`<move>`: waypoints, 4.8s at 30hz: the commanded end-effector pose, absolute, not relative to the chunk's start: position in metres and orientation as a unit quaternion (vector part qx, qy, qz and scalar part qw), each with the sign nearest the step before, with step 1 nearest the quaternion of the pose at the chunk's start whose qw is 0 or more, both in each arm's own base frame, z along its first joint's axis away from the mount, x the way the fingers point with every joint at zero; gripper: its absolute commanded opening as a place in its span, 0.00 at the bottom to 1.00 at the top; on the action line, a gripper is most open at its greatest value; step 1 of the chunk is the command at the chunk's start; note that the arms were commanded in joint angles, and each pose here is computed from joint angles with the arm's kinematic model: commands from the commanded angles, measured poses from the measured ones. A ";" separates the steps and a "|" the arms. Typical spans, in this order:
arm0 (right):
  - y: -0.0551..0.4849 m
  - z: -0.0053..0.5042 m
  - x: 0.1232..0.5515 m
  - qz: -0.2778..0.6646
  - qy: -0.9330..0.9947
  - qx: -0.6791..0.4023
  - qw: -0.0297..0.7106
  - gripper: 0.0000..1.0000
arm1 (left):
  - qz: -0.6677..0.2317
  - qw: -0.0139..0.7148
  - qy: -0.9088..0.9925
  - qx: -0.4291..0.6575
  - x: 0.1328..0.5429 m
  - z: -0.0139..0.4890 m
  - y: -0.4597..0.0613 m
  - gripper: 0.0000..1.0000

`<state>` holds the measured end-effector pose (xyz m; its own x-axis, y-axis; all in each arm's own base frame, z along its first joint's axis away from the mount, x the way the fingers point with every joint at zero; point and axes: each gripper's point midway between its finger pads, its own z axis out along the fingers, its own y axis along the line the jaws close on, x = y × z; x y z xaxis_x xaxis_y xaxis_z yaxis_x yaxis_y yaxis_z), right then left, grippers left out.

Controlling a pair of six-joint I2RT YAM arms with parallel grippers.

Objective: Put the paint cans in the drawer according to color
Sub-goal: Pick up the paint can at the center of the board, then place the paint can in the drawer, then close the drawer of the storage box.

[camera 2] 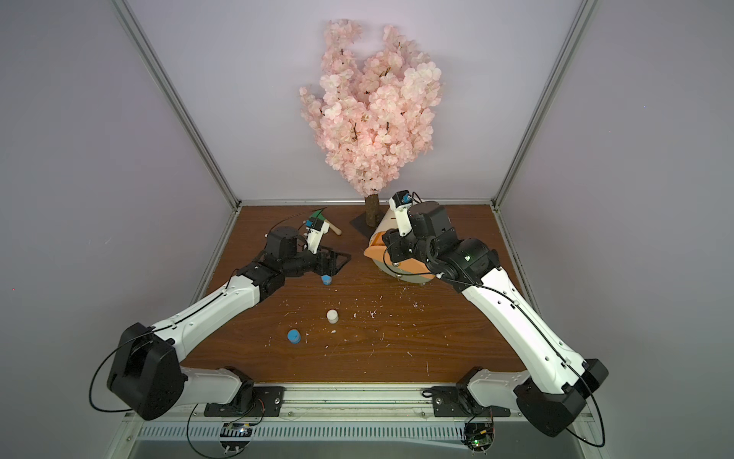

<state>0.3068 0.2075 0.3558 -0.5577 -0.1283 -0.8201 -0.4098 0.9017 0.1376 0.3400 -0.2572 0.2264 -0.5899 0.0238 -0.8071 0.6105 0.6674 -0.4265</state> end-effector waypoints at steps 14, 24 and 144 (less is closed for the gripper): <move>0.161 0.310 0.343 0.108 0.906 -0.143 0.384 0.32 | -0.404 0.411 0.786 0.222 0.339 0.244 -0.304 0.86; 0.164 0.284 0.346 0.108 0.917 -0.144 0.357 0.32 | -0.405 0.404 0.789 0.222 0.339 0.238 -0.306 0.90; 0.105 0.287 0.531 0.234 0.886 -0.047 0.397 0.98 | -0.352 0.539 0.727 0.239 0.384 0.249 -0.399 0.32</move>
<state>0.5349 0.1043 0.2704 -0.7060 0.1153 -0.6988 -0.2353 0.8924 0.3850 0.3760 -0.3941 0.2334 -0.3581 -0.0042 -0.9337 0.7258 0.6278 -0.2812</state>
